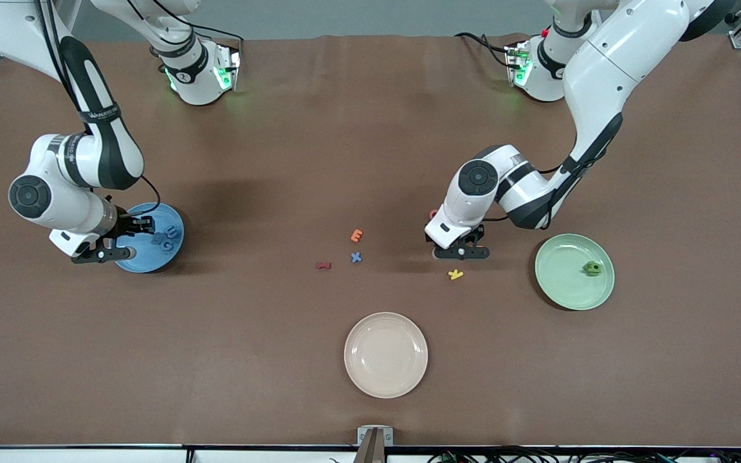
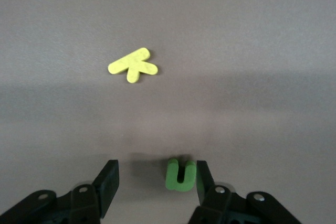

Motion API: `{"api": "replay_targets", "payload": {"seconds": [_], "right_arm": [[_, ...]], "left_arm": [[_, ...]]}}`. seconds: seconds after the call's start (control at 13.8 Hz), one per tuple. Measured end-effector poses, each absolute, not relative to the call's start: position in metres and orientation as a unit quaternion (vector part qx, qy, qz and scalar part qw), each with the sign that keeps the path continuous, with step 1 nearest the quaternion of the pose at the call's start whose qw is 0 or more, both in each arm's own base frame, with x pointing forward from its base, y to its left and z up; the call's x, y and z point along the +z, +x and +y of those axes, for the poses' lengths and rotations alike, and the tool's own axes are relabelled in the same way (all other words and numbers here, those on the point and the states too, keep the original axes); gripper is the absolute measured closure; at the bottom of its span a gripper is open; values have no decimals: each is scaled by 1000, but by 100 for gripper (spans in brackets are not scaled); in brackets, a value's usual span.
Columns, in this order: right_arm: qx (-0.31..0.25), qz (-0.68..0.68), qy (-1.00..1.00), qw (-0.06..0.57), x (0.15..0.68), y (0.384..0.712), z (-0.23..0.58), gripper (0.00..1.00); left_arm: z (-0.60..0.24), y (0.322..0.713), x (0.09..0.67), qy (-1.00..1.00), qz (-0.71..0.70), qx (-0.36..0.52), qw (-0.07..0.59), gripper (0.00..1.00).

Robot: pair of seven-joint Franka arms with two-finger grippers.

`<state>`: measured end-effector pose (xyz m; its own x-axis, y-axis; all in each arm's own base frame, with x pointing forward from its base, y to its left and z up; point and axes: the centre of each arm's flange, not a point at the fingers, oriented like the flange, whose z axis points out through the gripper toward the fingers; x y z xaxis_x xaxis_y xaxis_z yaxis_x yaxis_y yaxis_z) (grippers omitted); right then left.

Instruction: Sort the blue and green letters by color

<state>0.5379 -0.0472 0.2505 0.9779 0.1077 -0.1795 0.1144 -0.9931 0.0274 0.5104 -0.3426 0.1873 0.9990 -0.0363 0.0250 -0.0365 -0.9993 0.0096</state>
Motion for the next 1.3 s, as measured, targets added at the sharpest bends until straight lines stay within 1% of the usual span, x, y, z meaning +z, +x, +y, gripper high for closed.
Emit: {"api": "replay_targets", "payload": {"seconds": [0.07,0.29,0.43,0.65,0.72,0.8,0.87,0.94,1.01,1.08,1.16,1.3], "right_arm": [[-89,57,994,18,250,538,-45,28],[-95,34,995,10,252,538,-22,1],[-92,3,996,7,258,539,20,0],[-73,-55,996,17,273,537,108,0],[-66,-75,995,16,279,535,140,0],[-61,-91,994,9,285,532,172,0],[-57,-106,993,-2,292,527,203,0],[-53,-120,991,-11,298,523,234,0],[-50,-135,989,-16,302,520,260,0],[-47,-150,987,-18,303,518,285,0],[-44,-162,986,-18,301,516,309,0],[-41,-182,982,-18,288,512,358,0]], "left_arm": [[-343,510,185,1000,-19,11,6,36],[-346,507,181,1000,-21,8,8,38],[-350,504,180,1000,-26,7,9,39],[-353,502,179,1000,-28,7,10,41],[-352,502,178,1000,-28,6,10,48],[-352,502,178,1000,-27,6,10,48],[-351,503,178,1000,-27,6,9,53],[-351,503,178,1000,-26,6,9,60],[-350,503,178,1000,-26,6,9,60],[-349,504,177,1000,-25,6,9,69],[-349,505,178,1000,-25,6,9,74],[-346,507,178,1000,-24,7,9,74]]}}
